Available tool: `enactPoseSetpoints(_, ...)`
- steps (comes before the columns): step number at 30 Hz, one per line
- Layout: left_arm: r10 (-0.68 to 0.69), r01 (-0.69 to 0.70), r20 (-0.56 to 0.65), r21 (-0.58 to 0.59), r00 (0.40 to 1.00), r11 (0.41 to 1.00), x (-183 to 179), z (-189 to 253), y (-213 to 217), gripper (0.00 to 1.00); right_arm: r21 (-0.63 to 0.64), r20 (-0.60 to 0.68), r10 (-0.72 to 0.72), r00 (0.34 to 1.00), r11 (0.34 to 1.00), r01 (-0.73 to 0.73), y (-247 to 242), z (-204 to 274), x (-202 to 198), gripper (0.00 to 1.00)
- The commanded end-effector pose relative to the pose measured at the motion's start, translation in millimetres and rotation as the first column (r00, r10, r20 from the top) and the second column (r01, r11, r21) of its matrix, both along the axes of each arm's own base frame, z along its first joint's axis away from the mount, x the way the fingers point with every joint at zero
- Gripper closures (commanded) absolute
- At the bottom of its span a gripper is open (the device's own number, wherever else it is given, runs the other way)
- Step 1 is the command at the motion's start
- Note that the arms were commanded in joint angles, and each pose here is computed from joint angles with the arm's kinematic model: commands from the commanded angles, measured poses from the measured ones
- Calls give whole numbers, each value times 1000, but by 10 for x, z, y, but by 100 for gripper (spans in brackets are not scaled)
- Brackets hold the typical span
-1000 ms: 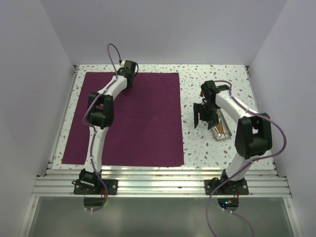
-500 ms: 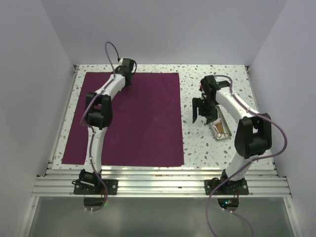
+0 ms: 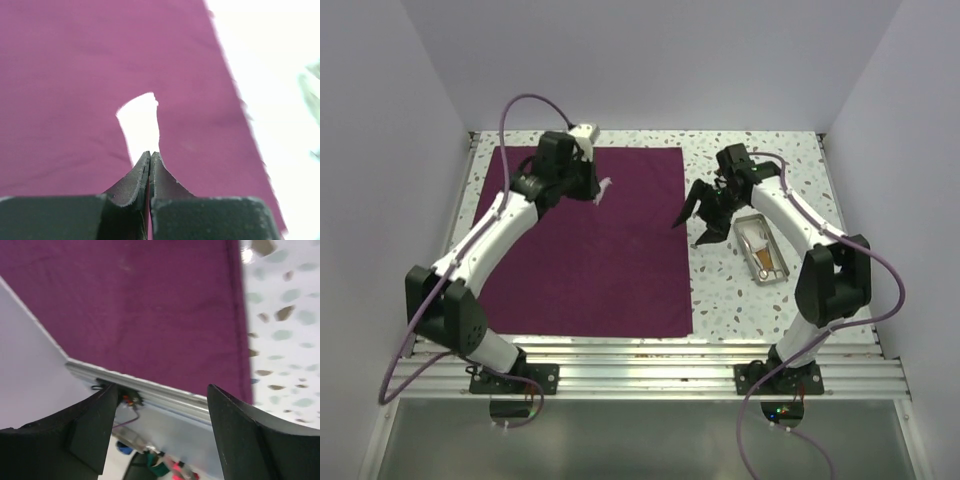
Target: Prepare the surgical pack
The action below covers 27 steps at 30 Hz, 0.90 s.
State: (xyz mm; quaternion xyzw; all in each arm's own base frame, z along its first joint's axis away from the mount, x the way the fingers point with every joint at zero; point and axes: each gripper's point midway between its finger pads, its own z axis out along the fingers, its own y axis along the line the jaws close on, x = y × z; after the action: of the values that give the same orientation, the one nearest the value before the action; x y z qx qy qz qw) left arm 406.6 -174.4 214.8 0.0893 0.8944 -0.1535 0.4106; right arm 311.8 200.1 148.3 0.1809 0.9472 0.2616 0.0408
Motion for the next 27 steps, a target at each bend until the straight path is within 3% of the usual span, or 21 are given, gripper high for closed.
enactPoseSetpoints(1, -266, 265, 12, -114, 964, 957, -645, 103, -456, 100, 185, -13, -134, 991, 974, 134, 510, 550, 43, 24)
enactPoseSetpoints(6, -361, 359, 26, -197, 932, 912, -1223, 169, -665, 100, 144, -69, -187, 980, 970, 195, 737, 582, -170, 25)
enactPoseSetpoints(10, -412, 410, 37, -216, 910, 886, -1512, 193, -763, 100, 148, -34, -278, 960, 948, 280, 707, 790, -320, 27)
enactPoseSetpoints(27, -470, 474, 72, -213, 880, 855, -1750, 289, -931, 100, 122, -92, -258, 962, 956, 268, 1122, 709, -623, 32)
